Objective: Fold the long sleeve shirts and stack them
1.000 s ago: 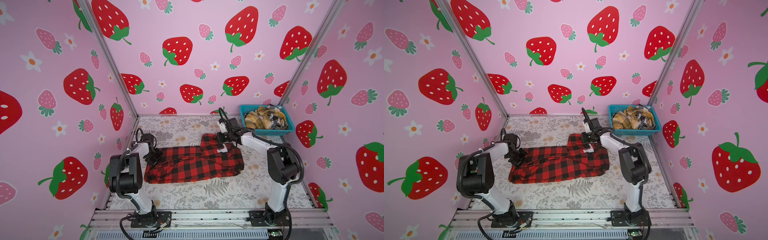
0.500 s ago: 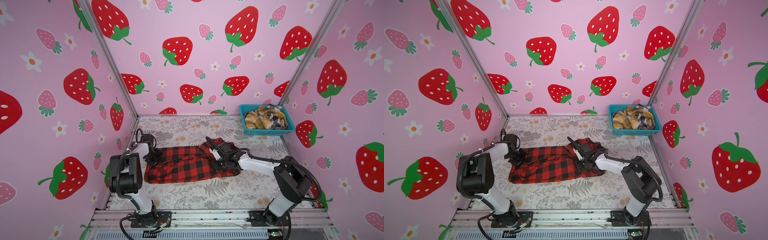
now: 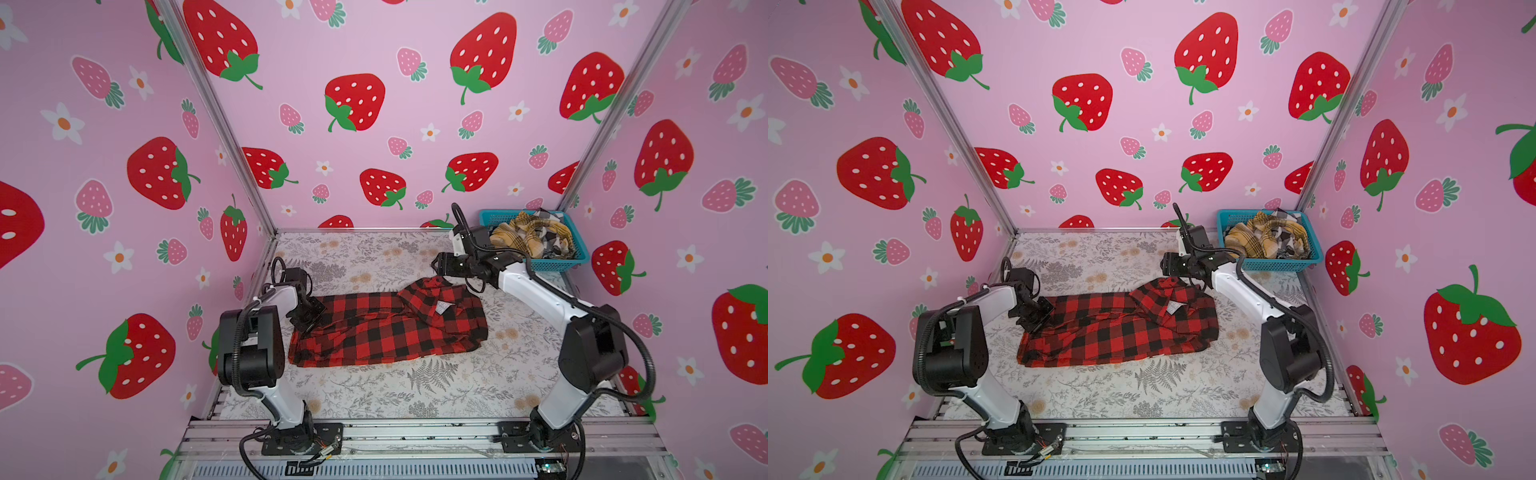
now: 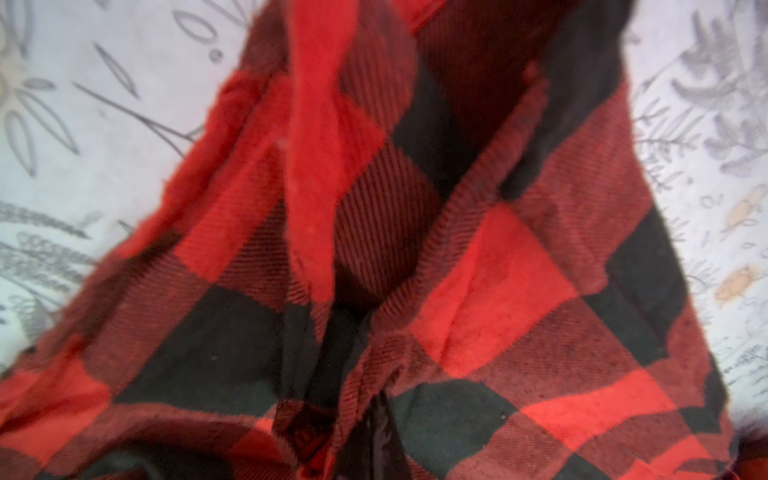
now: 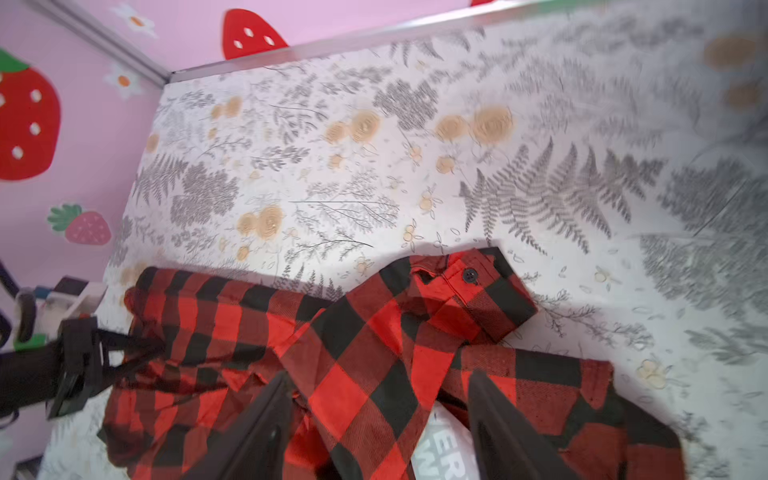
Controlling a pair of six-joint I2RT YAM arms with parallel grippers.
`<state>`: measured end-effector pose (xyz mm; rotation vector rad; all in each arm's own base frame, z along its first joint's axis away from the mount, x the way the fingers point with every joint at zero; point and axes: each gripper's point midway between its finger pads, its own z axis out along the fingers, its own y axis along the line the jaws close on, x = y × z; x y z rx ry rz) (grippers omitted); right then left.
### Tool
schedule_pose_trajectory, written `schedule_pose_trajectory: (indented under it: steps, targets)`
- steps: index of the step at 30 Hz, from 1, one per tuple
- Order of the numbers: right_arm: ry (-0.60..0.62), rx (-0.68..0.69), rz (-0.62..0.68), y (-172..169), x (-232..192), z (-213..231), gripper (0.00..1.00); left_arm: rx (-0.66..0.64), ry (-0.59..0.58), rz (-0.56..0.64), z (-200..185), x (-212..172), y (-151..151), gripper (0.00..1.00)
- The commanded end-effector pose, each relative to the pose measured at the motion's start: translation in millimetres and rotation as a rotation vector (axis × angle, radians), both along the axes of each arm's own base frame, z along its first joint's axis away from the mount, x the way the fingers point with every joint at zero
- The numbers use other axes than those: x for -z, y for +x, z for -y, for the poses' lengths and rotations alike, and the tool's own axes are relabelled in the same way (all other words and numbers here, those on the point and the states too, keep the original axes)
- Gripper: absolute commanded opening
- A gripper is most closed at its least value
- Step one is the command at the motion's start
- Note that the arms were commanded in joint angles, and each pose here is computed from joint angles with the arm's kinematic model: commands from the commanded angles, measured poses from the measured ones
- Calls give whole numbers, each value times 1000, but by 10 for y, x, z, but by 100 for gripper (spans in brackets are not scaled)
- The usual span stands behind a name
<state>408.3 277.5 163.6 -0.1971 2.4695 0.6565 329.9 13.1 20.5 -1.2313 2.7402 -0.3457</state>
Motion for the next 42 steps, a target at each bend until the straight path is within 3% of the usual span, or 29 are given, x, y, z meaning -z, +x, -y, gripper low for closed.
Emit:
schedule_pose_trajectory:
  steps: [1,6,10,15,19,21,25,30,34,35,37,38,39,42]
  targets:
    - [58,46,-162,30,426,-6,64,5,11,-8,-47,-26,30,0]
    - [4,48,-206,308,755,15,60,10,6,-3,-45,-19,57,0]
    - [-98,54,-263,385,1136,72,58,13,2,-2,-47,-8,78,0]
    - [-144,47,-278,487,1398,67,52,16,-1,0,-40,-3,97,0]
    - [-173,36,-265,654,1476,25,36,22,6,-9,-61,23,105,0]
    - [-169,11,-251,753,1463,-48,20,30,24,-14,-88,27,101,0]
    - [-129,-31,-160,942,1132,-186,0,39,41,-6,-110,-4,118,0]
    - [-13,-68,71,1105,117,-343,0,39,39,9,-108,-57,152,0]
    - [-36,-26,108,1046,-238,-254,0,32,34,24,-104,-120,192,0]
    - [-66,1,75,1024,-162,-169,9,31,31,29,-97,-146,205,0]
    - [-109,32,-9,941,81,-14,43,31,28,40,-92,-190,220,0]
    - [-128,45,-46,885,210,60,51,33,29,45,-92,-206,225,0]
    - [-133,50,-72,829,317,106,56,34,29,49,-93,-223,232,0]
    - [-104,70,-153,687,585,202,54,42,27,51,-88,-234,250,0]
